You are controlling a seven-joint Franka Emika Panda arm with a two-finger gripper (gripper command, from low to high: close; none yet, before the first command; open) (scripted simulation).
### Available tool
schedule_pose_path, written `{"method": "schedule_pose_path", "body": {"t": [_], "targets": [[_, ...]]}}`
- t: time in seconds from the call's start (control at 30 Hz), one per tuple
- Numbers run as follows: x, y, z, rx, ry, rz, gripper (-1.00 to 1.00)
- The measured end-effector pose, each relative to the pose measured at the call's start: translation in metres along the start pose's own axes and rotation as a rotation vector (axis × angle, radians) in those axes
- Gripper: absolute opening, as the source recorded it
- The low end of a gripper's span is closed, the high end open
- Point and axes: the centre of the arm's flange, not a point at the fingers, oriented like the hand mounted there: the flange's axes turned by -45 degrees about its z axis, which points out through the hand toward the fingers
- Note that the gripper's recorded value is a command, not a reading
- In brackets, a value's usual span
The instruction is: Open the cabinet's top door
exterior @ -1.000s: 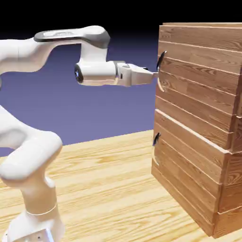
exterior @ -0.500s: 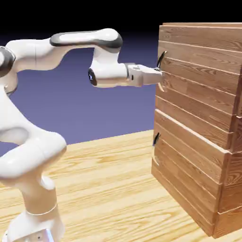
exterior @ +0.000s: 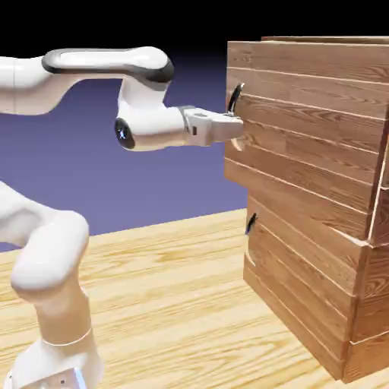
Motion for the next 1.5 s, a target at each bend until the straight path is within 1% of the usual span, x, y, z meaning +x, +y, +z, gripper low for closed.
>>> {"method": "schedule_pose_path", "body": {"t": [0.4,0.93,1.23,1.5], "targets": [[0.0,0.036,-0.072,0.2,0.0,0.0,-1.0],[0.0,0.081,-0.128,0.379,-0.001,-0.002,-1.0],[0.0,0.127,-0.171,0.538,0.0,0.001,-1.0],[0.0,0.186,-0.209,0.712,0.0,0.001,-1.0]]}}
